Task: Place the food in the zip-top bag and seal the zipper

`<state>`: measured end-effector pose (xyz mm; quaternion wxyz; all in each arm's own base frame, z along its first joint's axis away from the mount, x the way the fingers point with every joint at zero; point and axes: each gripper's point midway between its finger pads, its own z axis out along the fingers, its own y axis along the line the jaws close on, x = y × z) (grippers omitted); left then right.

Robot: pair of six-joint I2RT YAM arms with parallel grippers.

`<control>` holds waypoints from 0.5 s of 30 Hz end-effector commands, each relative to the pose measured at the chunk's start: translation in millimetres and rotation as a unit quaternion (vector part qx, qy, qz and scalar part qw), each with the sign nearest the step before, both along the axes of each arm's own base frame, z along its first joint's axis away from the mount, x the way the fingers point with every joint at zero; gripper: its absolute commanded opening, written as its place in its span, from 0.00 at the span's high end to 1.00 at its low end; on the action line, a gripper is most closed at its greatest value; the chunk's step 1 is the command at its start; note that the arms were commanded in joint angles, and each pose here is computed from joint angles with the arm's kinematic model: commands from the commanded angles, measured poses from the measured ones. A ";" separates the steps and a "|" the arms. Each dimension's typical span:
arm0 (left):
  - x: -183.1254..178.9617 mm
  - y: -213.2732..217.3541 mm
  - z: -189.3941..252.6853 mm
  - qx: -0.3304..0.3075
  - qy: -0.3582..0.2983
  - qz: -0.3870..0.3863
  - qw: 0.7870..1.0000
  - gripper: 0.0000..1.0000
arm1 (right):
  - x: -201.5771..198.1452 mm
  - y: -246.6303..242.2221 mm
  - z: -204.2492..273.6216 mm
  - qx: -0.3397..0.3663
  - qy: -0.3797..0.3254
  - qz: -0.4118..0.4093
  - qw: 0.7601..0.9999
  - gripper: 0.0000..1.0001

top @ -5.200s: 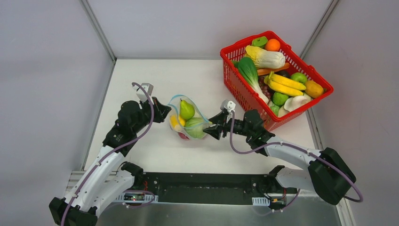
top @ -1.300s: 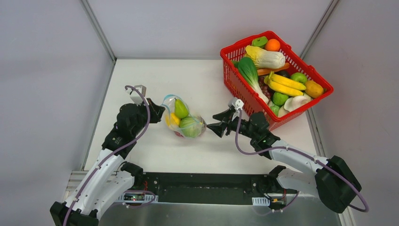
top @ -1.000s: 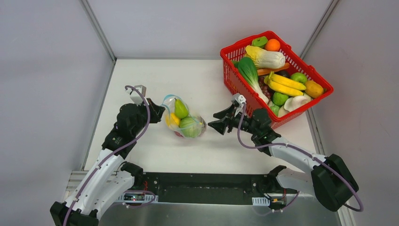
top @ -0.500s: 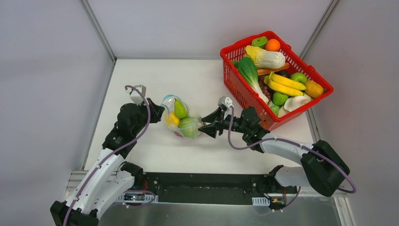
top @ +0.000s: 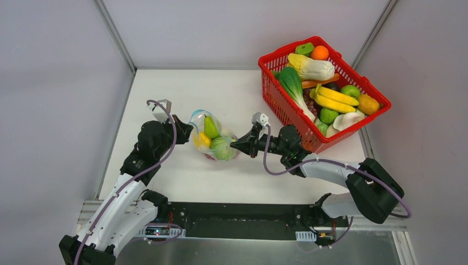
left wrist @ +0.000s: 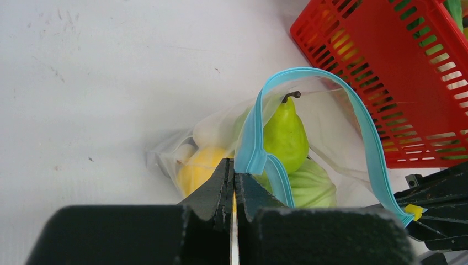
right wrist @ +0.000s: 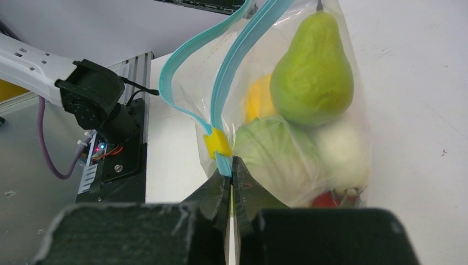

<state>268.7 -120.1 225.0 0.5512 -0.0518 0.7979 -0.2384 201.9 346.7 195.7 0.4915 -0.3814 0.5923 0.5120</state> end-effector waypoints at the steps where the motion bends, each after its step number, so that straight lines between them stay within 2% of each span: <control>1: 3.8 2.8 15.4 -0.011 -0.015 0.009 1.000 1.00 | 2.2 0.0 42.2 0.051 -0.049 -0.009 0.997 1.00; 5: 1.3 11.5 15.4 0.005 -0.015 0.024 1.000 1.00 | 15.4 -12.4 49.0 0.062 -0.047 -0.066 0.995 1.00; 7: -1.0 19.5 16.1 0.025 -0.015 0.035 0.999 1.00 | 21.1 -19.3 54.5 0.066 -0.027 -0.081 0.994 1.00; 8: -2.6 22.3 17.3 0.038 -0.016 0.035 0.999 0.97 | 23.4 -22.0 57.3 0.067 -0.010 -0.082 0.994 1.00; 13: -8.3 27.5 30.4 0.105 -0.021 0.007 0.994 0.68 | 26.5 -25.9 60.8 0.052 0.041 -0.059 0.996 1.00; 15: -10.2 27.4 39.5 0.120 -0.023 -0.005 0.992 0.48 | 28.1 -28.4 63.7 0.055 0.058 -0.053 0.995 1.00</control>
